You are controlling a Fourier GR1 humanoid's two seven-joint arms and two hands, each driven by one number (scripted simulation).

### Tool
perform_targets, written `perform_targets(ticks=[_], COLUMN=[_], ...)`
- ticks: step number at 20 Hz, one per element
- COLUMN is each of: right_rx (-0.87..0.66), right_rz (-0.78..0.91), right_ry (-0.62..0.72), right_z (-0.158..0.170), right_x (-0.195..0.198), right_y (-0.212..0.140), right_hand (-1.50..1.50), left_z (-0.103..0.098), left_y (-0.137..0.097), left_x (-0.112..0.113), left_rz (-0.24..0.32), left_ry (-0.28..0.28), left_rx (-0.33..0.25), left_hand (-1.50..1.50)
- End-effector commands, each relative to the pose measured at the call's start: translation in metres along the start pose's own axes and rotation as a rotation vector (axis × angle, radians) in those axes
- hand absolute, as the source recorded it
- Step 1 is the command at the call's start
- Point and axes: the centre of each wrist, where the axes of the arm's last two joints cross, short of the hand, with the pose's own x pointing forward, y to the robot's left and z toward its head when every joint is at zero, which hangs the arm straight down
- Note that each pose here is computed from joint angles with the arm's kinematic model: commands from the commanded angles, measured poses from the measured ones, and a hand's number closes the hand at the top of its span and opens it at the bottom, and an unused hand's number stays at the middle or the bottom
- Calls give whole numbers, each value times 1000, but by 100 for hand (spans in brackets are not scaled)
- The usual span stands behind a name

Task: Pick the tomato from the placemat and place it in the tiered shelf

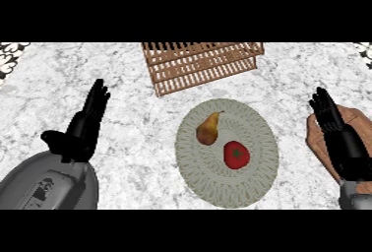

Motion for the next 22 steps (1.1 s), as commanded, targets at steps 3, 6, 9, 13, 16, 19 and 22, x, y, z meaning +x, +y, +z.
perform_targets(ticks=[3,6,9,13,16,19,22], right_rx=[-234,-422,-586,-497,-348,-238,-137], right_rz=[177,340,380,96,143,156,215], right_ry=[166,292,508,352,274,233,336], right_z=[9,34,60,68,56,53,51], right_x=[6,5,-25,1,15,43,75], right_y=[-21,-57,-48,-5,14,38,45], right_hand=[-150,-150,150,-150,-150,-150,-150], left_z=[26,41,53,53,50,52,52], left_y=[23,46,35,36,31,32,50], left_x=[-25,-47,-55,-59,-58,-67,-55], left_rz=[-85,-215,-166,-147,-154,-146,-154], left_ry=[157,289,339,353,333,345,337], left_rx=[-36,-40,-99,-138,-151,-157,-152], left_hand=[0,0,0,0,0,0,0])
